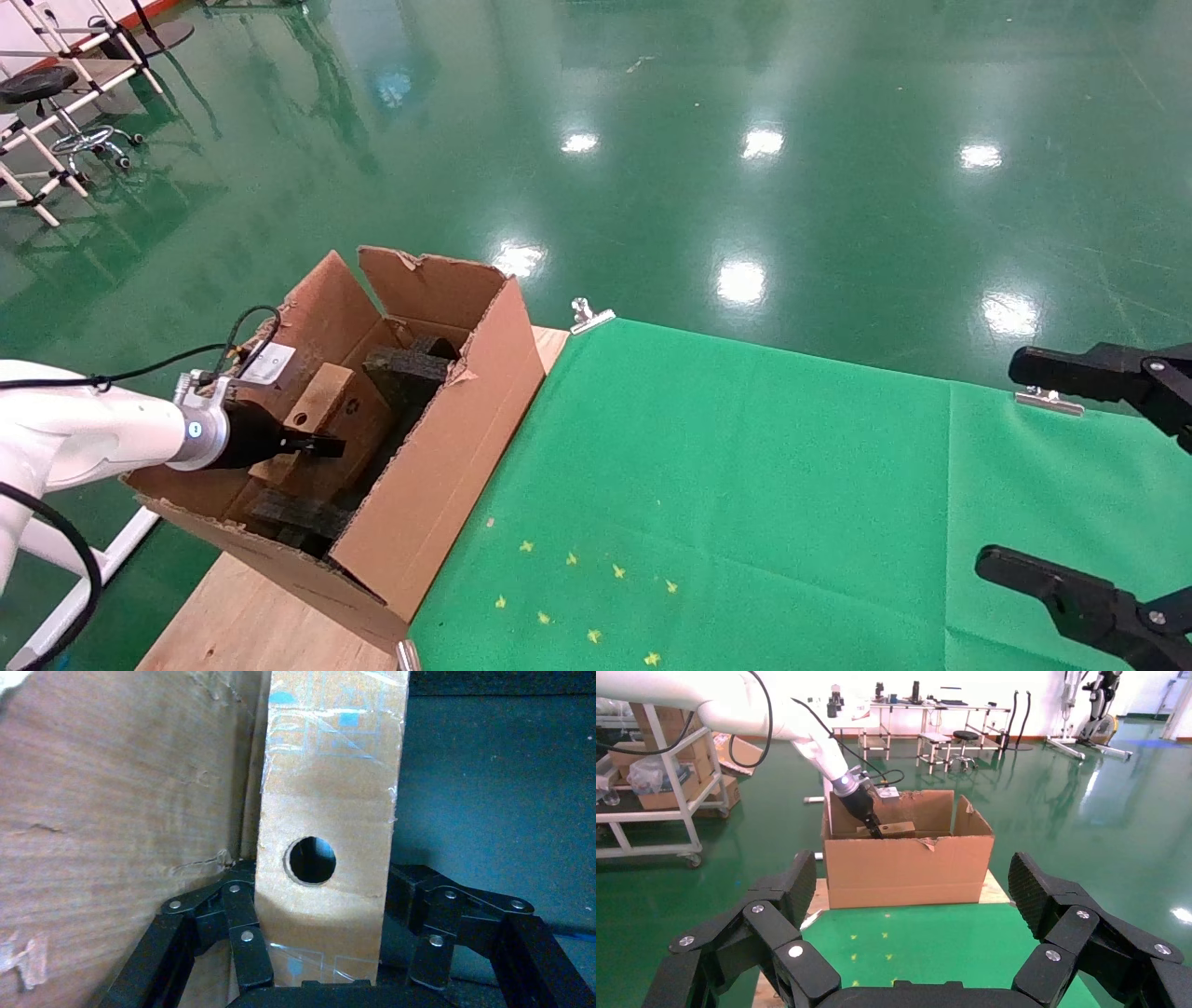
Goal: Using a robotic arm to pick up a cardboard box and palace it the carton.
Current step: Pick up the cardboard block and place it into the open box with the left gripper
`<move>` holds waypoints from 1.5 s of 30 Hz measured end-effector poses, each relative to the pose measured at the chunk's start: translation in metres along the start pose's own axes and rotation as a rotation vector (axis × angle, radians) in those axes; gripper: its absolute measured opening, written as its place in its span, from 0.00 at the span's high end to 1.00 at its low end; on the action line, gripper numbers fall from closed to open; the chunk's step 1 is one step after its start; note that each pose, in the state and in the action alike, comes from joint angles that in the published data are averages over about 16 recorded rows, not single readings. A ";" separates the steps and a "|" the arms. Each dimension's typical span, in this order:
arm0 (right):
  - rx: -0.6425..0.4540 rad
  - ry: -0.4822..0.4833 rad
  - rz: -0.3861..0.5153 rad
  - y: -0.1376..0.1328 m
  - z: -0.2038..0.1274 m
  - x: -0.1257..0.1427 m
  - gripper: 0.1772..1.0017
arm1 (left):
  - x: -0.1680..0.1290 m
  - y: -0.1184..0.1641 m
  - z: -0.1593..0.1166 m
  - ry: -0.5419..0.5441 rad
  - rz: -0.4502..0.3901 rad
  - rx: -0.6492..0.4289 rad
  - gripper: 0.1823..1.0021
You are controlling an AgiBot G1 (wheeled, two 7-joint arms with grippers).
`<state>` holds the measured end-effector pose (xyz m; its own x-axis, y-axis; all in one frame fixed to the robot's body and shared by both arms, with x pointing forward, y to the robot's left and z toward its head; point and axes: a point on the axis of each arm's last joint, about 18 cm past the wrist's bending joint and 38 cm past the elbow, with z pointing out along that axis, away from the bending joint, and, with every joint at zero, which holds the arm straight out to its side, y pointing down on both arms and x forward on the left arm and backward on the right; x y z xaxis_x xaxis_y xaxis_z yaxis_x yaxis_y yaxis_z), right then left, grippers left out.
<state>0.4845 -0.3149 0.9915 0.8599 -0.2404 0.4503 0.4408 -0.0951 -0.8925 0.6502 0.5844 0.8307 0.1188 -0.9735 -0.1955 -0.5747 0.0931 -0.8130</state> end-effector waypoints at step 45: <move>0.000 0.000 0.000 0.000 0.000 0.000 0.00 | 0.009 -0.119 -0.121 0.484 -0.232 0.356 0.01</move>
<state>0.4845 -0.3149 0.9915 0.8599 -0.2404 0.4503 0.4408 -0.0951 -0.8925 0.6218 0.5390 0.9915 -0.2190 -0.9530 0.2091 -0.2639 -0.1485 -0.9531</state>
